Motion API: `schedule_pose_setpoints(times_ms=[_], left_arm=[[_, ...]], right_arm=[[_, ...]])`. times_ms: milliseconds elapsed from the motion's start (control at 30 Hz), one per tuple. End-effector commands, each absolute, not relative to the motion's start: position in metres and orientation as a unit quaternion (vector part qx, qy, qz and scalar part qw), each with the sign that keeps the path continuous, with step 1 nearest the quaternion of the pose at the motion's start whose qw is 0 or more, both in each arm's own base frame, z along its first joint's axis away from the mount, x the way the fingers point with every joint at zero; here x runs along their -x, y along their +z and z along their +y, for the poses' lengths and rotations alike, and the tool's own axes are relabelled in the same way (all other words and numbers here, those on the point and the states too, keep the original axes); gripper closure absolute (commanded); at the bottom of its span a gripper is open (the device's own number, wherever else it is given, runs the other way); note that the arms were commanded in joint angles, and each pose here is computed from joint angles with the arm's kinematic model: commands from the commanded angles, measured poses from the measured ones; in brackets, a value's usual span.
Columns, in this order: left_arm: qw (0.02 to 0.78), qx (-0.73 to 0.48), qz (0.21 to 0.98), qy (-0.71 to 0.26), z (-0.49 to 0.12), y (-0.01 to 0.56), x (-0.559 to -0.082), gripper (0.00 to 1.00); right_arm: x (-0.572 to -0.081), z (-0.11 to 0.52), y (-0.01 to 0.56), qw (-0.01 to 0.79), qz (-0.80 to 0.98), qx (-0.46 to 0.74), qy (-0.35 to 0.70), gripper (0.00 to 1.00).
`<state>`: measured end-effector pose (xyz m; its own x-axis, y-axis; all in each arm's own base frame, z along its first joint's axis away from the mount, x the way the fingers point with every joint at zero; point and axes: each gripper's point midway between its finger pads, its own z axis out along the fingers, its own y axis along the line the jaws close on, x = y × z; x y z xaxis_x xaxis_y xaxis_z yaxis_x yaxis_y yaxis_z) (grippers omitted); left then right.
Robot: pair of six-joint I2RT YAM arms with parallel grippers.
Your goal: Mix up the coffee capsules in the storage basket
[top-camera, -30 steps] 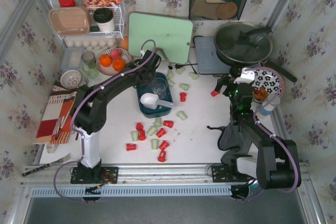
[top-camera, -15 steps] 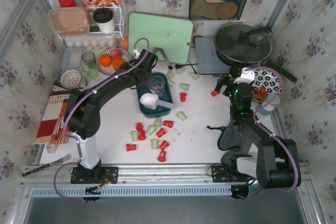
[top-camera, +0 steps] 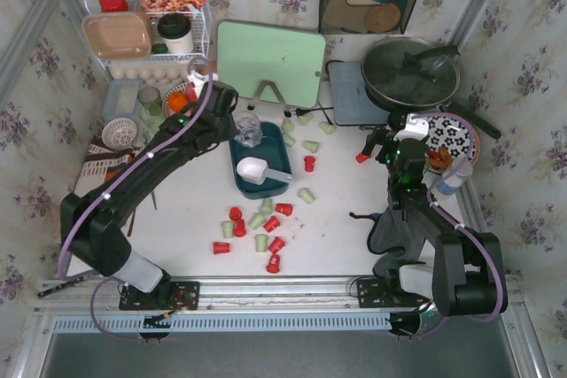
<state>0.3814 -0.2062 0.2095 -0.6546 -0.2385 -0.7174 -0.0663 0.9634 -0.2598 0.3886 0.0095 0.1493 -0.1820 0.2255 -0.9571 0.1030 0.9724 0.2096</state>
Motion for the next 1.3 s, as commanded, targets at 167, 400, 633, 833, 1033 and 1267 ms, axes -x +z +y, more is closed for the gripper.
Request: schedule_pose_setpoints(times_ms=[167, 400, 633, 833, 1033, 1267], left_arm=[[0.425, 0.206, 0.881, 0.017, -0.077, 0.208, -0.353, 1.00], [0.344, 0.377, 0.854, 0.103, 0.014, 0.150, -0.297, 1.00], [0.299, 0.446, 0.840, 0.082, 0.041, 0.111, -0.281, 1.00], [0.294, 0.466, 0.832, 0.064, 0.048, 0.096, -0.290, 1.00], [0.305, 0.463, 0.831, 0.034, 0.044, 0.094, -0.311, 1.00], [0.287, 0.483, 0.823, 0.079, 0.064, 0.087, -0.311, 1.00]], right_arm=[[-0.392, 0.009, 0.155, 0.637, 0.762, -0.107, 0.045, 0.00], [-0.393, 0.009, 0.151, 0.632, 0.766, -0.107, 0.047, 0.00], [-0.394, 0.012, 0.148, 0.628, 0.769, -0.105, 0.052, 0.00], [-0.395, 0.013, 0.146, 0.626, 0.772, -0.103, 0.054, 0.00], [-0.396, 0.014, 0.143, 0.622, 0.775, -0.101, 0.055, 0.00], [-0.396, 0.014, 0.142, 0.619, 0.777, -0.099, 0.056, 0.00]])
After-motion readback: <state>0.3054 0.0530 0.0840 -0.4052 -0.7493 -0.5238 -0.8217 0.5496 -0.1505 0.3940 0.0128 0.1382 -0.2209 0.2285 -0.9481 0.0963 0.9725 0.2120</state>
